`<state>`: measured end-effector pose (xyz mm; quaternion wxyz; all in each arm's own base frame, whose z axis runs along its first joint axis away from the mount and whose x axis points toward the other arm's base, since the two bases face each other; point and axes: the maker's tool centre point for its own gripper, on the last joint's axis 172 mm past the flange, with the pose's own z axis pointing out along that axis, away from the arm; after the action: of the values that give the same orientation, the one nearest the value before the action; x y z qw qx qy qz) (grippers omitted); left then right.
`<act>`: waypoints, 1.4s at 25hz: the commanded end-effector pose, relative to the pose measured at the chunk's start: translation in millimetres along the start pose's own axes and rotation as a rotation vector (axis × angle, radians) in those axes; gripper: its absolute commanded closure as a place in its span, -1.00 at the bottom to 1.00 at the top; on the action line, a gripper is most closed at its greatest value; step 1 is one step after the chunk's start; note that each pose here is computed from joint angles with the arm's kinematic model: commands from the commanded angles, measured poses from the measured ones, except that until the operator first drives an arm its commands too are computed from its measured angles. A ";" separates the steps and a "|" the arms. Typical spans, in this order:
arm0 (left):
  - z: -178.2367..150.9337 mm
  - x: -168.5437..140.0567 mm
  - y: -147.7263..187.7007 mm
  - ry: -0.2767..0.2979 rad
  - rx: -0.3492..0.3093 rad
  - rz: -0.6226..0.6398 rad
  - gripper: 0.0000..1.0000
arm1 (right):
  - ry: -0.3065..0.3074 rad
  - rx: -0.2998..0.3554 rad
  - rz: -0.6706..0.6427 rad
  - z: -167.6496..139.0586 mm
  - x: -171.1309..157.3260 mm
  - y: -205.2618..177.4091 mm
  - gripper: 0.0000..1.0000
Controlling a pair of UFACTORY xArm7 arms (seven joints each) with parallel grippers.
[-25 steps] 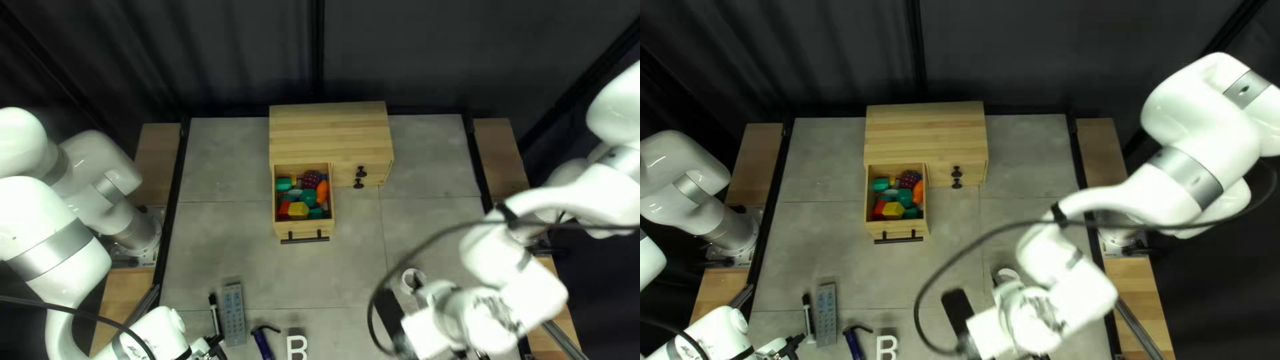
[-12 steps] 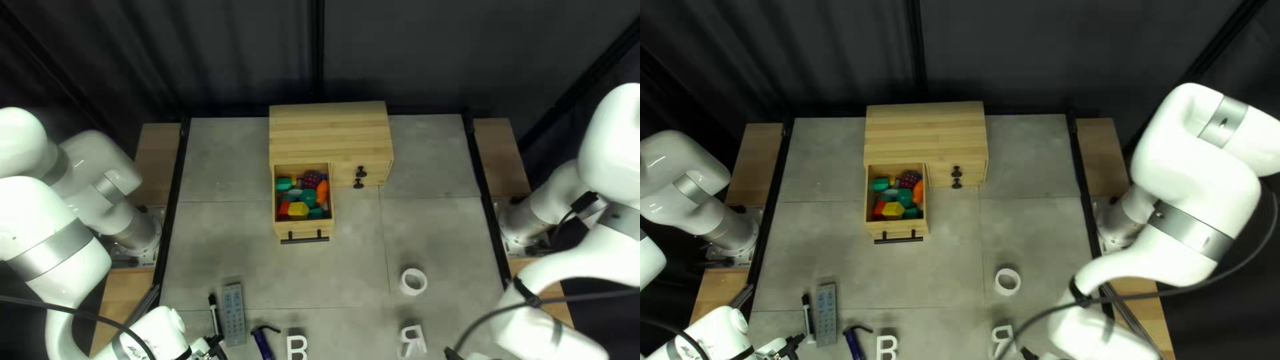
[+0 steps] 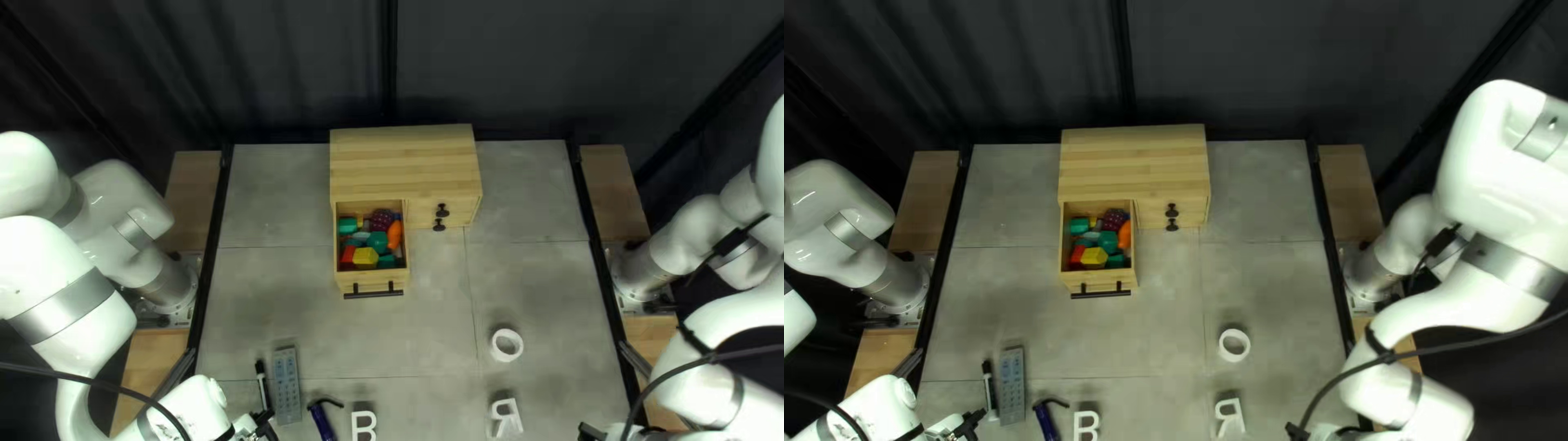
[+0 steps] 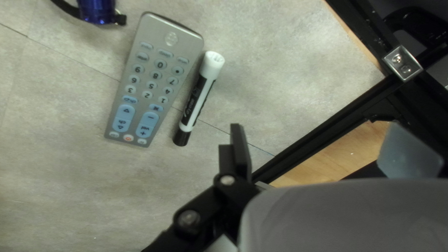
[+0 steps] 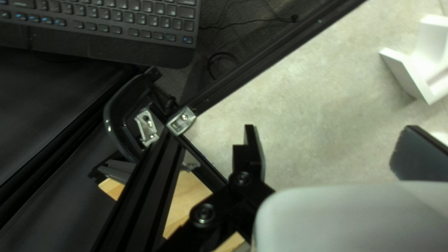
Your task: Open drawers and place objects into drawer and close
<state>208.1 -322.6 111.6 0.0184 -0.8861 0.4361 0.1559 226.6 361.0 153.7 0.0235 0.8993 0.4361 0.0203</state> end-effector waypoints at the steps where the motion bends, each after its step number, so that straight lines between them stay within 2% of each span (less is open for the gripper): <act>1: 0.0 0.0 0.0 0.000 0.000 0.000 -1.00 | 0.000 0.000 0.000 -0.1 -0.1 0.0 -1.00; 3: 1.6 -0.3 2.6 0.001 -0.015 -0.012 -1.00 | 0.000 0.000 0.000 -0.1 -0.1 0.0 -1.00; 4: -5.8 -6.8 -5.1 -0.018 -0.003 -0.020 -1.00 | 0.000 0.000 0.000 -0.1 -0.1 0.0 -1.00; 8: -20.6 -46.0 -48.4 -0.060 0.054 -0.085 -1.00 | 0.000 0.000 0.000 -0.1 -0.1 0.0 -1.00; 14: -49.3 -73.7 -100.4 -0.099 0.133 -0.128 -1.00 | 0.000 0.000 0.000 -0.1 -0.1 0.0 -1.00; 17: -61.9 -83.0 -120.6 -0.106 0.197 -0.063 -1.00 | 0.000 0.000 0.000 -0.1 -0.1 0.0 -1.00; 20: -78.6 -87.8 -127.0 -0.069 0.253 0.068 -1.00 | 0.000 0.000 0.000 -0.1 -0.1 0.0 -1.00; 21: -81.3 -90.8 -128.4 -0.054 0.244 0.078 -1.00 | 0.000 0.000 0.000 -0.1 -0.1 0.0 -1.00; 22: -82.3 -96.4 -127.5 -0.013 0.198 0.061 -1.00 | 0.000 0.000 0.000 -0.1 -0.1 0.0 -1.00; 31: -82.3 -96.4 -127.5 -0.013 0.198 0.061 -1.00 | 0.000 0.000 0.000 -0.1 -0.1 0.0 -1.00; 32: -83.5 -90.1 -120.9 -0.021 0.175 0.052 -1.00 | 0.000 0.000 0.000 -0.1 -0.1 0.0 -1.00; 35: -98.7 -77.6 -110.0 -0.118 0.184 0.138 -1.00 | 0.000 0.000 0.000 -0.1 -0.1 0.0 -1.00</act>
<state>273.1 -188.7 206.0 0.1035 -0.8631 0.4768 0.1303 226.6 360.9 153.7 0.0236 0.8994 0.4360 0.0205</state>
